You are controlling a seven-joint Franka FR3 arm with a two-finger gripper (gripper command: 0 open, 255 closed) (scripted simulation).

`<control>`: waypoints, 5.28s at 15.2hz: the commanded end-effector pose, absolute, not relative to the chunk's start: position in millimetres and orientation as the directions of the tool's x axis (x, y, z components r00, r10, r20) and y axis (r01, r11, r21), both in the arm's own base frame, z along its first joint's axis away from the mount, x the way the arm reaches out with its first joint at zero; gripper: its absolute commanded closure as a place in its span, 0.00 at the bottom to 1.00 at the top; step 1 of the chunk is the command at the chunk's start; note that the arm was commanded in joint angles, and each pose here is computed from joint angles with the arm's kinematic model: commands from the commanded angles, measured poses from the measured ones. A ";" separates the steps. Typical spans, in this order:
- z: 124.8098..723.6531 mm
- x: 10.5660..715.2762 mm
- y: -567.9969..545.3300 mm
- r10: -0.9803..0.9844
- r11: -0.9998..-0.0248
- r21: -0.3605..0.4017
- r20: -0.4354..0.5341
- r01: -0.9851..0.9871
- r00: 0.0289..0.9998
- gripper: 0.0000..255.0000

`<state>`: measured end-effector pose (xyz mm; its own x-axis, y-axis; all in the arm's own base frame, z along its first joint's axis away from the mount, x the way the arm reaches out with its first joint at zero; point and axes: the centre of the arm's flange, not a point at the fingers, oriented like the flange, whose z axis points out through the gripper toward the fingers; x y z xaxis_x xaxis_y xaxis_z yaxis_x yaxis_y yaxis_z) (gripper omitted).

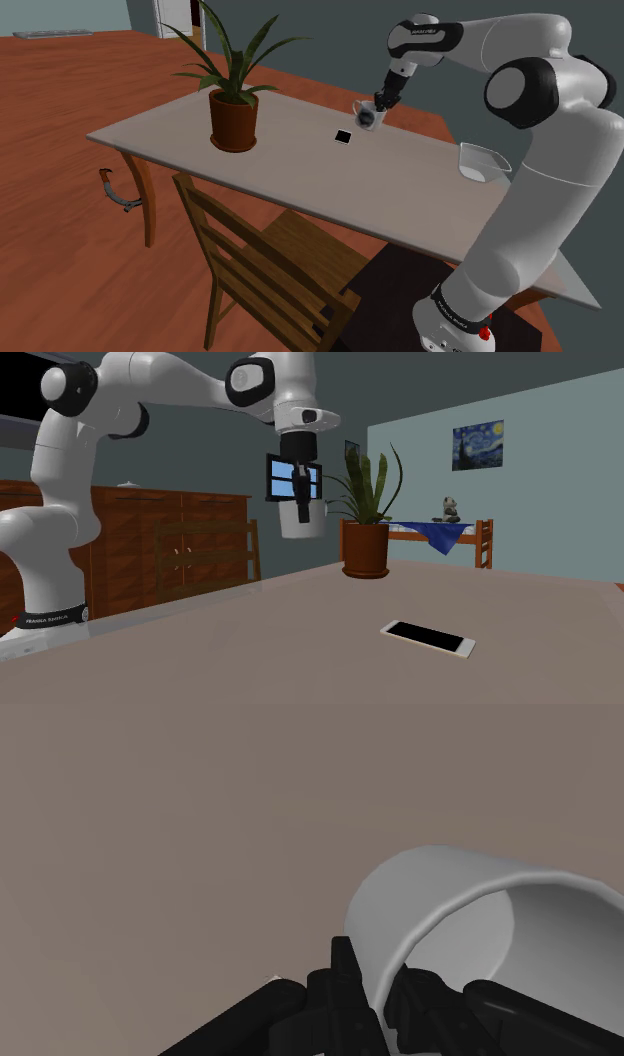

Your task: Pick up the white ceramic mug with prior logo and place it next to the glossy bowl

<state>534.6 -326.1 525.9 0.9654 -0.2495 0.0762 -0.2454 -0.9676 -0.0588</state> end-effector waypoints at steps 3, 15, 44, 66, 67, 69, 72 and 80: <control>521.9 485.9 -348.1 -0.248 -0.968 -0.059 0.076 -0.244 0.966 1.00; 522.1 345.2 -420.7 -0.248 -0.968 -0.059 0.076 -0.244 0.966 1.00; 453.7 158.3 -517.1 -0.248 -0.968 -0.059 0.076 -0.244 0.966 1.00; 346.9 158.3 -517.1 -0.248 -0.968 -0.059 0.076 -0.244 0.966 1.00; 346.9 158.3 -517.1 -0.248 -0.968 -0.059 0.076 -0.244 0.966 1.00; 346.9 158.3 -517.1 -0.248 -0.968 -0.059 0.076 -0.244 0.966 1.00; 346.9 158.3 -517.1 -0.248 -0.968 -0.059 0.076 -0.244 0.966 1.00; 373.2 156.0 -518.1 -0.248 -0.968 -0.059 0.076 -0.244 0.966 0.00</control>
